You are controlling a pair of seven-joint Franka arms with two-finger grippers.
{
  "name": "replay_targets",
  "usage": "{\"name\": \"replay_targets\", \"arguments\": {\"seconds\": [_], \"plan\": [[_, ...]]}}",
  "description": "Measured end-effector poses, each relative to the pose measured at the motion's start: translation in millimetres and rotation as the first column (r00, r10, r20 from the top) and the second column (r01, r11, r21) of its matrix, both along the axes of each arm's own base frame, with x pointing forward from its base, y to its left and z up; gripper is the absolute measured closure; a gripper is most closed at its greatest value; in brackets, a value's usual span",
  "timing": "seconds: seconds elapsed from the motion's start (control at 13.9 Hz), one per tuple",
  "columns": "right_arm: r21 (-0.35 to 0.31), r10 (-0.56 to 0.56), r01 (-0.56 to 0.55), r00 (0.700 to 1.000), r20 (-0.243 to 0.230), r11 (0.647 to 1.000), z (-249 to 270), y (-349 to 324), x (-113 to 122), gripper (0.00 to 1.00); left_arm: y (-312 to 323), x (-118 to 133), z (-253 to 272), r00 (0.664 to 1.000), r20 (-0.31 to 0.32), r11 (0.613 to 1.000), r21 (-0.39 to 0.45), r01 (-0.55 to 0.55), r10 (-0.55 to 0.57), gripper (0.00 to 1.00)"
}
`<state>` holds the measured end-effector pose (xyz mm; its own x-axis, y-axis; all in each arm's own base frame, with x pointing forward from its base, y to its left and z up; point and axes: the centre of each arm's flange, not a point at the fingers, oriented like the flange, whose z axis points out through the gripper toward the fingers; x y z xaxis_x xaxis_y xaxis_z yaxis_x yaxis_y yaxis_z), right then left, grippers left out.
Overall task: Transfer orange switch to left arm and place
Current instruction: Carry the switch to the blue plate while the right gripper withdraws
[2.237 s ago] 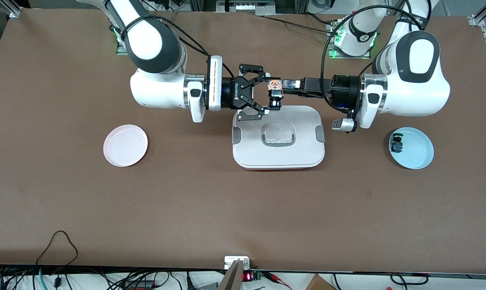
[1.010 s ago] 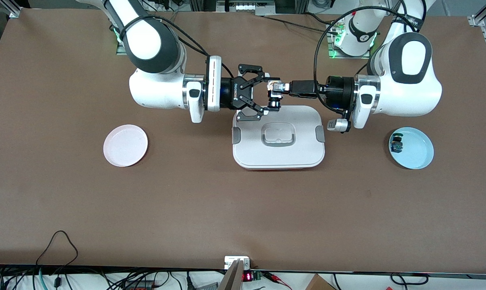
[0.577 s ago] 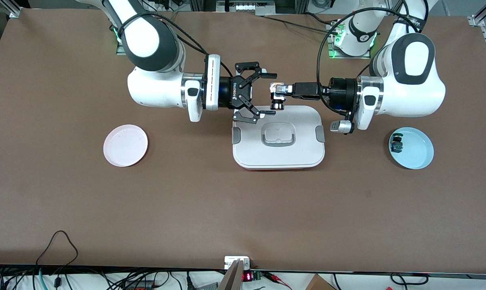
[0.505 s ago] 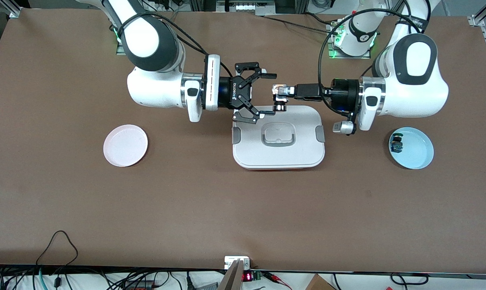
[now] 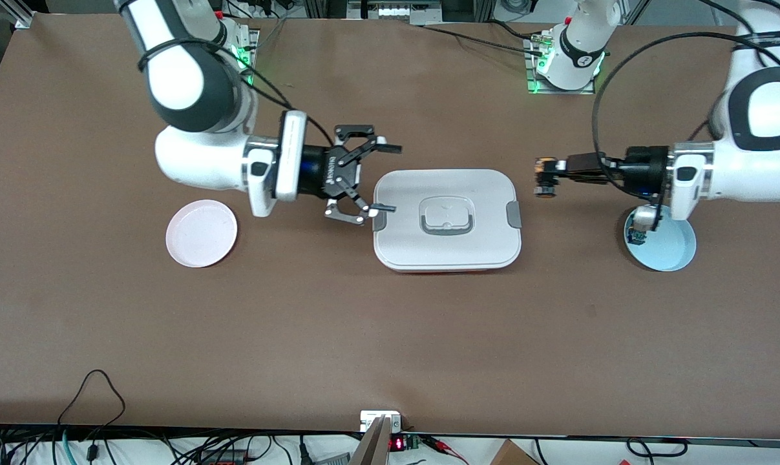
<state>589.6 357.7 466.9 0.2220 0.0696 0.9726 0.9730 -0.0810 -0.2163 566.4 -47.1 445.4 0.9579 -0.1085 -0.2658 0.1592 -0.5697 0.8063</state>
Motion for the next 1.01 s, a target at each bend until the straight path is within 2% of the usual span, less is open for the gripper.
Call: {"name": "replay_targets", "arguments": {"seconds": [0.14, 0.29, 0.36, 0.51, 0.72, 0.87, 0.94, 1.01], "plan": [[-0.039, 0.028, -0.027, 1.000, 0.011, 0.999, -4.7, -39.9, 13.3, 0.00, 52.8, -7.1, -20.6, 0.998, 0.001, 0.987, 0.153, 0.055, -0.056, 0.67], [-0.102, 0.064, -0.067, 0.997, -0.035, 0.993, -10.3, -84.0, 24.0, 0.00, 96.0, -12.3, -41.1, 0.991, -0.032, 0.932, 0.337, 0.132, -0.129, 0.67], [-0.155, 0.072, -0.084, 0.994, -0.079, 0.984, -14.0, -105.3, 27.7, 0.00, 113.1, -10.3, -50.0, 0.985, -0.048, 0.882, 0.439, 0.170, -0.166, 0.67], [-0.242, 0.051, -0.093, 0.983, -0.176, 0.966, -19.0, -134.1, 31.7, 0.00, 142.6, 2.5, -70.0, 0.971, -0.050, 0.754, 0.621, 0.213, -0.233, 0.67], [-0.318, -0.014, -0.097, 0.944, -0.331, 0.943, -10.1, -144.2, 27.7, 0.00, 177.3, 17.9, -112.7, 0.955, -0.081, 0.588, 0.772, 0.240, -0.285, 0.67], [-0.369, -0.079, -0.097, 0.897, -0.435, 0.924, -2.9, -147.6, 24.4, 0.00, 189.5, 23.1, -135.2, 0.953, -0.137, 0.451, 0.856, 0.251, -0.270, 0.67], [-0.389, -0.123, -0.093, 0.860, -0.495, 0.916, -1.2, -148.9, 23.5, 0.00, 191.7, 24.8, -143.6, 0.957, -0.154, 0.401, 0.882, 0.246, -0.246, 0.67], [-0.412, -0.167, -0.091, 0.819, -0.549, 0.907, -2.0, -150.0, 23.0, 0.00, 192.3, 26.9, -150.9, 0.959, -0.159, 0.368, 0.899, 0.238, -0.233, 0.67]]}}
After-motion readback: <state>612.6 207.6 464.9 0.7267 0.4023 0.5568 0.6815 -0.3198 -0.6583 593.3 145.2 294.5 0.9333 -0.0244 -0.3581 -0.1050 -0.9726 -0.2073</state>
